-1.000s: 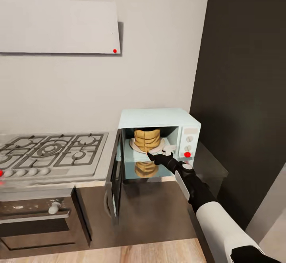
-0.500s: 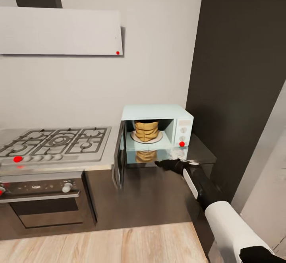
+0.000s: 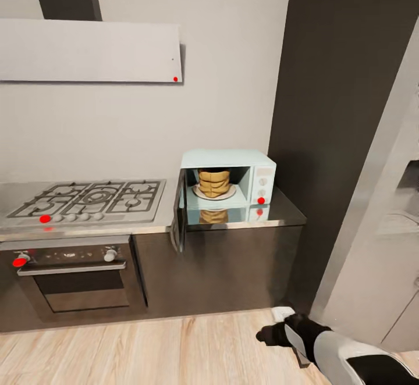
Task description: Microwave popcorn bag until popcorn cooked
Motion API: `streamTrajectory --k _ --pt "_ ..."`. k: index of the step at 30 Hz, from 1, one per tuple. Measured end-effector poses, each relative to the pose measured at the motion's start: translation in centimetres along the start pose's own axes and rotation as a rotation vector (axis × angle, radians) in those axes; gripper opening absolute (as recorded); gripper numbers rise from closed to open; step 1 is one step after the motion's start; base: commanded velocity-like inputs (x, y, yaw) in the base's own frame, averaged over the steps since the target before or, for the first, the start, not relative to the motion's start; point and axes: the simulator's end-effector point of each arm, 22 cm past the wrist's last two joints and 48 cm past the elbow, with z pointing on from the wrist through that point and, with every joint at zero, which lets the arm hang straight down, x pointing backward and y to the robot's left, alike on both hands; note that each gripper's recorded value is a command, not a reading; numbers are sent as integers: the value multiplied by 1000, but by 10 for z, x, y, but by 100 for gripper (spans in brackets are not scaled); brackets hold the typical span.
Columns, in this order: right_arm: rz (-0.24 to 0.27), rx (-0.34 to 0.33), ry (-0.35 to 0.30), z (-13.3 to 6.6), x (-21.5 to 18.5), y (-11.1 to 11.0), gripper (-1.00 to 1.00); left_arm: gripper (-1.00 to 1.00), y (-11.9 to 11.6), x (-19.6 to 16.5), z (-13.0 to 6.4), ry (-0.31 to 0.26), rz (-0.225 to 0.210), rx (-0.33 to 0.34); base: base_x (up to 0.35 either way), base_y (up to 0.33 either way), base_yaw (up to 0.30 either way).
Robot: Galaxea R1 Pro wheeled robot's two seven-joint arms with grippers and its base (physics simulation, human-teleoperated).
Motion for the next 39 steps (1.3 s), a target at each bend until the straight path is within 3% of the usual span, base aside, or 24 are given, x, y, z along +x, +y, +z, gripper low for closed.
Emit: streamTrajectory --k 2,4,9,11,15,17,18,22,27,28,29,30,33,36,38,39 --pt "3 37 39 8 39 -10 100 100 0 0 0 1 0 0 -8 0 0" --pt "7 57 115 17 110 -13 100 100 0 0 0 2 -1 0 -3 0 0" --pt "9 58 168 21 233 -10 100 100 1 0 0 1 -3 -2 0 0 0" --pt "14 73 192 17 259 -20 100 100 1 -1 0 0 -2 -2 0 0 0" --pt "23 91 211 12 273 -34 100 100 -1 -8 1 -14 5 3 0 0 0" --pt "25 97 220 10 283 -39 100 100 -7 -39 2 -78 9 19 0 0 0" --pt "26 98 238 8 298 -39 100 100 -15 -83 1 -157 13 38 0 0 0" --pt "23 95 255 6 312 -36 100 100 -34 -182 -18 -279 30 84 0 0 0" --pt "19 98 259 5 315 -39 100 100 -68 -322 -80 -413 58 156 0 0 0" --pt "19 98 259 5 315 -39 100 100 -82 -362 -96 -451 56 177 0 0 0" --pt "19 98 259 5 315 -39 100 100 -105 -423 -124 -533 53 210 0 0 0" --pt "19 98 259 5 315 -39 100 100 -116 -452 -139 -570 52 228 0 0 0" --pt "26 99 257 5 314 -39 100 100 -144 -503 -177 -656 65 294 0 0 0" --pt "29 99 257 5 314 -39 100 100 -160 -526 -207 -725 83 343 0 0 0" --pt "32 99 256 5 314 -39 100 100 -172 -551 -252 -824 97 383 0 0 0" --pt "33 99 256 5 314 -39 100 100 -178 -564 -284 -880 108 406 0 0 0"
